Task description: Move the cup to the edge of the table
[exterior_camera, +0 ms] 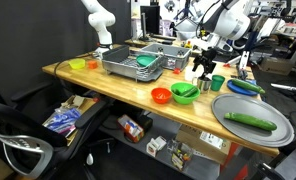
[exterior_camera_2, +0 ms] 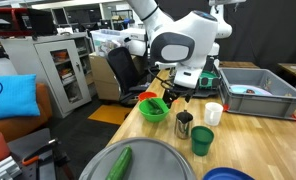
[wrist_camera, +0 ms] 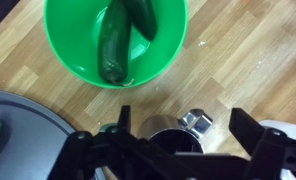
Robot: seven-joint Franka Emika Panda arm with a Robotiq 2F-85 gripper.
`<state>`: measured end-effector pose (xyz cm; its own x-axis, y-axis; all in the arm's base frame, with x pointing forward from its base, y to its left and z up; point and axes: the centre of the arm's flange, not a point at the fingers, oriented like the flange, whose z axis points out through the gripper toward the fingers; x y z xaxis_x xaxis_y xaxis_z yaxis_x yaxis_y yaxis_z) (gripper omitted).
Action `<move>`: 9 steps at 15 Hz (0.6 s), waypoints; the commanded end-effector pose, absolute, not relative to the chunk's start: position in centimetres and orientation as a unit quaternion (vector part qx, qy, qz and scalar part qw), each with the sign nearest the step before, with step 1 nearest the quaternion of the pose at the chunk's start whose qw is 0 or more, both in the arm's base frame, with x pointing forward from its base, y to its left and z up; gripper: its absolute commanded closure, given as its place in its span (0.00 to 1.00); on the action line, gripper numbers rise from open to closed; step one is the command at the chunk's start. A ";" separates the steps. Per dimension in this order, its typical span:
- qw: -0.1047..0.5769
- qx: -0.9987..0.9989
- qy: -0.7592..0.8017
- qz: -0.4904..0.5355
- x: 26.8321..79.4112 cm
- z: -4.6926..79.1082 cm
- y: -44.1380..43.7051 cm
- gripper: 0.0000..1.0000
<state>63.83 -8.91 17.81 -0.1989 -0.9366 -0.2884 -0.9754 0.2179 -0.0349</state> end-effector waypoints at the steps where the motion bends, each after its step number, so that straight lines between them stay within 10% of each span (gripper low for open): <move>1: 0.127 -0.555 0.817 0.092 65.7 17.3 -8.9 0.00; 9: 0.109 -0.423 0.894 0.101 68.3 15.1 -9.8 0.00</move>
